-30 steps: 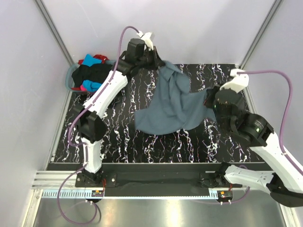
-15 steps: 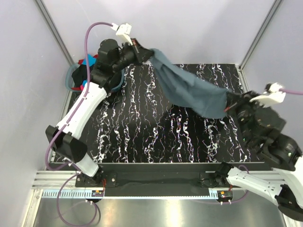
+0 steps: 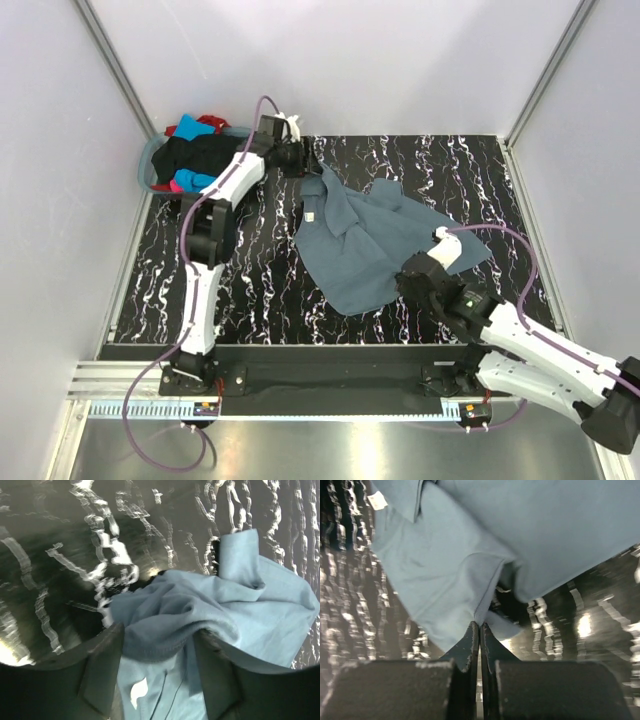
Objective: Fold and stack the t-shirts
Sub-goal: Flatten the tshirt out
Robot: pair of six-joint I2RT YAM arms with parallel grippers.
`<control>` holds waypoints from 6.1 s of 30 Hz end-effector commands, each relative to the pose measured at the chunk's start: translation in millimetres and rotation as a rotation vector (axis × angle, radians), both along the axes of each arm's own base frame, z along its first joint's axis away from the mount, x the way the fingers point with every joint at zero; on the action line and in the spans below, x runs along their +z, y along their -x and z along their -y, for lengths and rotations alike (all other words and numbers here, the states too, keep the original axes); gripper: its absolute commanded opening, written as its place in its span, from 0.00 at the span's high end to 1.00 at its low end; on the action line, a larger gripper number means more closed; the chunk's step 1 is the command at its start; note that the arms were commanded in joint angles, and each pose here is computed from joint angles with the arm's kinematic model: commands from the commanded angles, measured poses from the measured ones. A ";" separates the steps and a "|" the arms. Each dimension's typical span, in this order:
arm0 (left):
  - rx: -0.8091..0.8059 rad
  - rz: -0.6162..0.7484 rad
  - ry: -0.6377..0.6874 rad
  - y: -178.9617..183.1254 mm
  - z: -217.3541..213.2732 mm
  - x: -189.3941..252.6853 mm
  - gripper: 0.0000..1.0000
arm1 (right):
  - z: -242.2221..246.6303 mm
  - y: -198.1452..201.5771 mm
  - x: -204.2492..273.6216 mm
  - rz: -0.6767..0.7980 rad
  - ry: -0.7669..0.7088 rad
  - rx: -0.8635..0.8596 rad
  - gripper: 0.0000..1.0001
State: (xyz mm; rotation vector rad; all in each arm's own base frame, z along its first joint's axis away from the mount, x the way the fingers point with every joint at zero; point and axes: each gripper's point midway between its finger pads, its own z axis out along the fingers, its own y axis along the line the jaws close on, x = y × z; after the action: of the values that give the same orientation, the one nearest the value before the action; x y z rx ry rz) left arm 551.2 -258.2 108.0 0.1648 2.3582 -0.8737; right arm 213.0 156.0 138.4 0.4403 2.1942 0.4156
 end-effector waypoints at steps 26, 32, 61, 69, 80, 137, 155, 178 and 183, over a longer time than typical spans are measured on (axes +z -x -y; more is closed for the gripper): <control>0.020 -0.170 -0.317 238.4 26.5 -58.2 0.62 | 34.5 -58.8 47.9 0.180 0.022 -0.225 0.48; 0.066 -0.170 -0.447 203.0 13.4 -84.9 0.62 | 41.7 -63.2 42.4 0.150 0.047 -0.216 0.48; 0.240 -0.027 -0.231 144.4 -72.5 34.5 0.45 | -112.9 -86.1 -37.4 -0.102 -0.241 0.297 0.47; 0.333 -0.166 -0.273 151.5 -97.2 -22.2 0.56 | -136.4 -114.3 -54.4 -0.082 -0.216 0.339 0.49; 0.405 -0.202 -0.251 157.8 -100.7 -62.8 0.58 | -138.1 -117.8 -83.5 -0.119 -0.203 0.322 0.51; 0.236 -0.093 -0.082 214.4 -25.9 -2.3 0.49 | -136.4 -219.1 45.9 0.070 -0.245 0.219 1.00; 0.698 -0.337 -0.003 184.0 26.6 -43.2 0.56 | -48.4 -204.7 94.8 0.153 -0.007 0.099 0.50; 0.599 -0.197 -0.123 187.9 11.2 -14.5 1.00 | -25.6 -131.0 52.0 0.065 -0.039 0.140 0.48; 0.541 -0.092 -0.154 238.7 -6.2 41.4 1.00 | -19.7 -116.4 54.7 0.076 -0.063 0.135 0.48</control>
State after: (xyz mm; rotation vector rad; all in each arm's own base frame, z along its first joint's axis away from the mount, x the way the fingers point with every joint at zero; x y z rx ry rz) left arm 331.7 -263.0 98.6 -0.5593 2.4725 -0.4595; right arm 333.8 173.8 170.4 0.2994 2.2087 0.4961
